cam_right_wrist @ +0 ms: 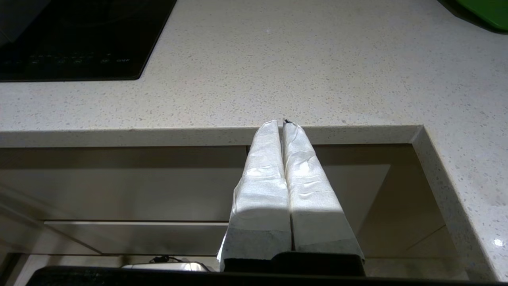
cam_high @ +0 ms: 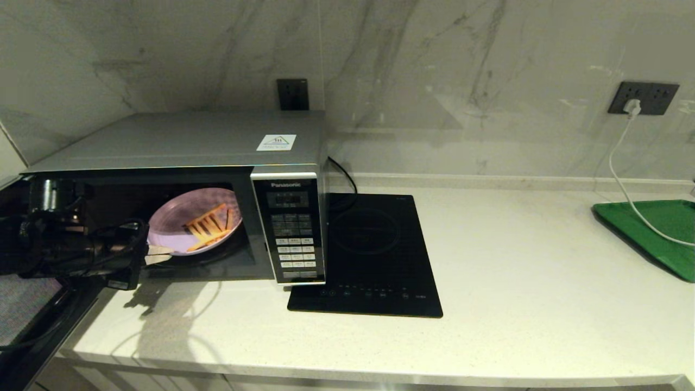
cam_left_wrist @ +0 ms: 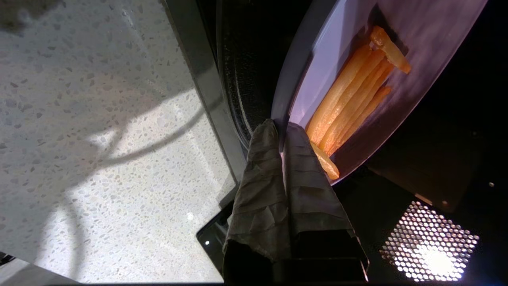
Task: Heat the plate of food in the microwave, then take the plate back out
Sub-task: Put the plate in the microwave oven
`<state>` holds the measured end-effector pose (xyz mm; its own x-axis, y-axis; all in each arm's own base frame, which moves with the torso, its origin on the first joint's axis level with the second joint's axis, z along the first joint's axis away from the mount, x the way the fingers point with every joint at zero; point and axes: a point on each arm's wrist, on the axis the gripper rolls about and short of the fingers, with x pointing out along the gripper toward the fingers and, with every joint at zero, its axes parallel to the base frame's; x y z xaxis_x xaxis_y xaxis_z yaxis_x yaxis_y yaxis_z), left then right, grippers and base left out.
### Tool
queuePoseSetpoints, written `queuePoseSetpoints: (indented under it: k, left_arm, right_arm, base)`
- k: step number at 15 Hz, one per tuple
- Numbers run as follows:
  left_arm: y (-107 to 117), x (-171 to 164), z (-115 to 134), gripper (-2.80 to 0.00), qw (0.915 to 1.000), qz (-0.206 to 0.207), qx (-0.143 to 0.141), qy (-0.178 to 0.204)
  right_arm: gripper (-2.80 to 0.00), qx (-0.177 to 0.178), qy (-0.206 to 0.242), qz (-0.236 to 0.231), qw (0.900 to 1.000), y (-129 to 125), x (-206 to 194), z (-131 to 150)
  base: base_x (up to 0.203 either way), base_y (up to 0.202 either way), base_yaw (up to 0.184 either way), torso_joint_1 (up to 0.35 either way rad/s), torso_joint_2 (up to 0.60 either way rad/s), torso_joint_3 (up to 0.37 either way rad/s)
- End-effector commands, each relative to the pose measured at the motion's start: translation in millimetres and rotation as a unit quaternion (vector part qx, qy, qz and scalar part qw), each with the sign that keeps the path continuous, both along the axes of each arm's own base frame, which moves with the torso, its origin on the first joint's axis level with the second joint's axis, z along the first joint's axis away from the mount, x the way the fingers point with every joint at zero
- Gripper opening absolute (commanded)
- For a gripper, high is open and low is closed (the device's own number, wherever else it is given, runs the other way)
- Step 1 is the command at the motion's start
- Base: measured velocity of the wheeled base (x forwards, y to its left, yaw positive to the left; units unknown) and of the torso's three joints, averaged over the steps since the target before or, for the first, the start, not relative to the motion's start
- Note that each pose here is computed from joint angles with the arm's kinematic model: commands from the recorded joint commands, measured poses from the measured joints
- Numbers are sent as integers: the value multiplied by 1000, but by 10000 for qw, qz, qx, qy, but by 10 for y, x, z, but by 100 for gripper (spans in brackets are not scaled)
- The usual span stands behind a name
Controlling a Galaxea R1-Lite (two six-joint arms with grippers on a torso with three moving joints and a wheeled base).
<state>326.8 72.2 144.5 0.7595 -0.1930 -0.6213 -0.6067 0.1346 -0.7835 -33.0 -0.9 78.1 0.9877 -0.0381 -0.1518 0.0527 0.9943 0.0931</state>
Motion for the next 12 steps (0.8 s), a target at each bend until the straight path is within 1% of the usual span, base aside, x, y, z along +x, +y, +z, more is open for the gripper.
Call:
queuePoseSetpoints:
  k: [1,7,11,12]
  left_arm:
    - [2,30,-63,-280,9999,9,-55,92]
    - [5,44,-116,-280,9998,10,-64,171]
    - [-1,45,-103,-280,9999,15,-65,155]
    - [-9,50,-101,0,9999,-1,-56,149]
  right_arm:
    - [-280,4,12,-2,10000,0,0,1]
    - [-280,4,12,-2,10000,0,0,1]
    - [-280,4,14,-2,10000,0,1,0]
    - [-280,4,19,-2,10000,0,2,-3]
  base:
    - [0,0,0,0,0,0]
    - [0,0,0,0,0,0]
    - [0,0,0,0,0,0]
    - [0,0,0,0,0,0]
